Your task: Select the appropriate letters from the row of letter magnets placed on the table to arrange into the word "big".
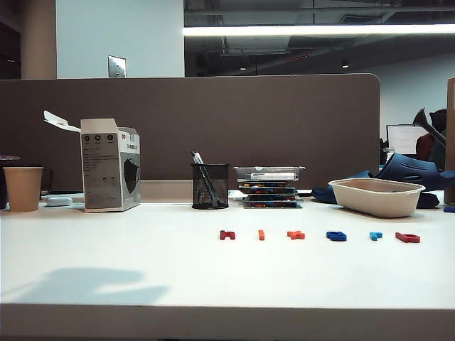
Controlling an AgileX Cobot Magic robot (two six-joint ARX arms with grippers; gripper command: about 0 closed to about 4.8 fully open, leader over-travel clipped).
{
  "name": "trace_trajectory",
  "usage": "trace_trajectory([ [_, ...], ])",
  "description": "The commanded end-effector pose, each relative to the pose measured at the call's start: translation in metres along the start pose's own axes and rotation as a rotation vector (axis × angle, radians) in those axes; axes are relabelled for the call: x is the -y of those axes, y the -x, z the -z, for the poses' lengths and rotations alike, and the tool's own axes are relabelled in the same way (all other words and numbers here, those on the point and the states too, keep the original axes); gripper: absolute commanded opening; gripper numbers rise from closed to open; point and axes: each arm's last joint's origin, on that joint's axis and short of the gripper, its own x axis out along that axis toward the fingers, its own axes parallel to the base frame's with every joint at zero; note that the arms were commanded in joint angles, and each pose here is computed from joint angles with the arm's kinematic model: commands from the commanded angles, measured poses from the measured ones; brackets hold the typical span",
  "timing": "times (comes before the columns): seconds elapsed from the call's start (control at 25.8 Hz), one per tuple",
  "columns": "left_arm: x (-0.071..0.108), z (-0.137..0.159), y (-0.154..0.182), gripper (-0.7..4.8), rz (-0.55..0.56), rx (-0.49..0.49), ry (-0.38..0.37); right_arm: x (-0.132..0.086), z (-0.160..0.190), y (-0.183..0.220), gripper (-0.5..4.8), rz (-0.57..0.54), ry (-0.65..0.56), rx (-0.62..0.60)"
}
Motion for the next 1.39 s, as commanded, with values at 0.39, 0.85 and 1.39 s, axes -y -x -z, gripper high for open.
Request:
trace_trajectory([
  [0.39,-0.005,0.001,0.002,-0.05,-0.096,0.050,0.092,0.000,-0.010,0.002,-0.01,0.009,-0.052,0.022],
  [0.85,-0.005,0.001,0.001,-0.05,-0.097,0.048,0.090,0.003,-0.131,-0.003,-0.01,0.010,-0.082,-0.405],
  [1.39,-0.005,0.001,0.001,-0.05,-0.097,0.048,0.090,-0.042,-0.170,-0.186,1.28,-0.049,-0.164,-1.180],
])
